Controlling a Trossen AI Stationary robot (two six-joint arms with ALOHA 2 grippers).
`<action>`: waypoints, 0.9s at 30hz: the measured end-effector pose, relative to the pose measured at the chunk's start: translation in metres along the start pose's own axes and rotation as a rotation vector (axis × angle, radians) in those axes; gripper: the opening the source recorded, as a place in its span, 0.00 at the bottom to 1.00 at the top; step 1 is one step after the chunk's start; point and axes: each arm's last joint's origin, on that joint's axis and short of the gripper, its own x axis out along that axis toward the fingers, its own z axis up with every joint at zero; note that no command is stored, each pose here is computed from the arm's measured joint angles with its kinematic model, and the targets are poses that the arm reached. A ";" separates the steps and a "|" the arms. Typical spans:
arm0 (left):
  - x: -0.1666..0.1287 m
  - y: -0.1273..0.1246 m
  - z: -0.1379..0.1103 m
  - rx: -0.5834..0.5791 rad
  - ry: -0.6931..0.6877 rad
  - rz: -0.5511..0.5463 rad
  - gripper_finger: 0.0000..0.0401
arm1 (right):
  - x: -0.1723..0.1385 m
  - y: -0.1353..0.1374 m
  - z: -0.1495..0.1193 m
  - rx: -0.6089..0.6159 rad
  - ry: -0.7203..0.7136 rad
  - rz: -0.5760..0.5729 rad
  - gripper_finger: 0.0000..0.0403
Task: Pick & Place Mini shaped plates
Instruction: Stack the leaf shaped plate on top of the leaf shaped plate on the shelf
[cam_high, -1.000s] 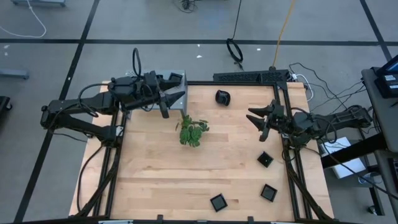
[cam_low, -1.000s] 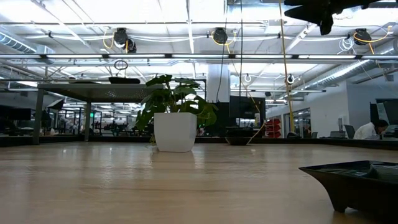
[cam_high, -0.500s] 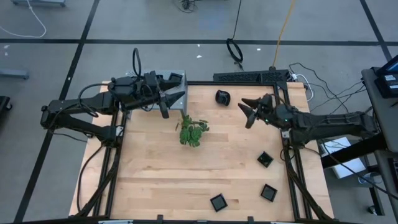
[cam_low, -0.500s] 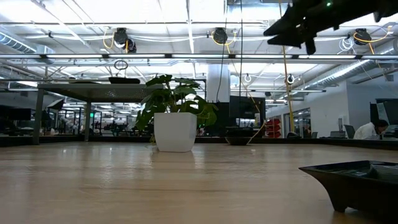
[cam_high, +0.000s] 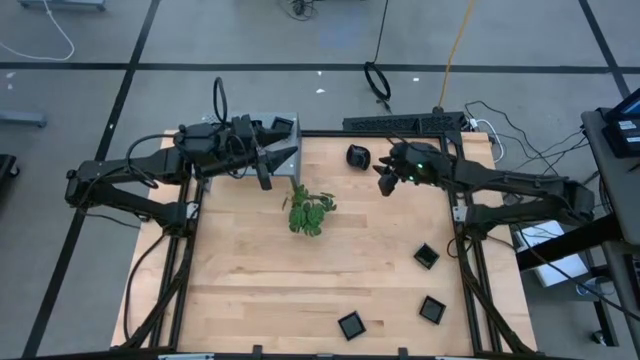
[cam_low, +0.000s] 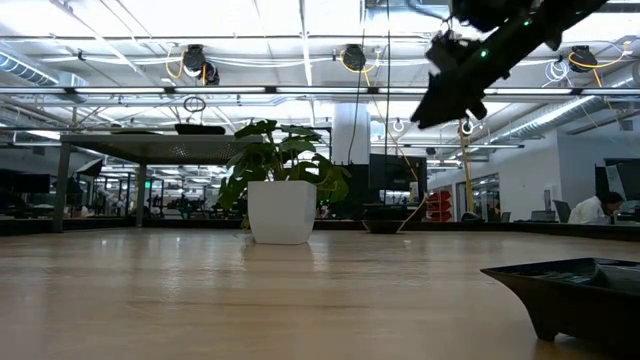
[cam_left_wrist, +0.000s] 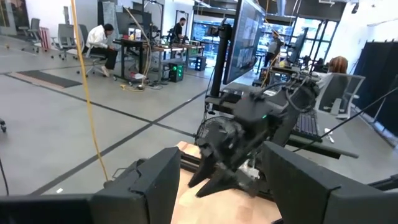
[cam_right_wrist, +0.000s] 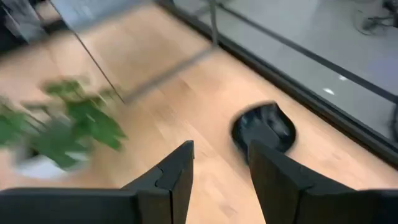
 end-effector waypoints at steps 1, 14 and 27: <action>0.000 0.000 0.000 -0.011 0.000 0.000 0.57 | 0.004 -0.002 -0.001 -0.027 0.028 -0.016 0.35; 0.000 0.000 0.000 -0.018 0.000 0.000 0.57 | 0.071 -0.013 -0.028 -0.453 0.244 -0.067 0.35; 0.000 0.000 -0.001 -0.009 0.009 0.002 0.57 | 0.132 -0.008 -0.040 -0.682 0.089 -0.049 0.35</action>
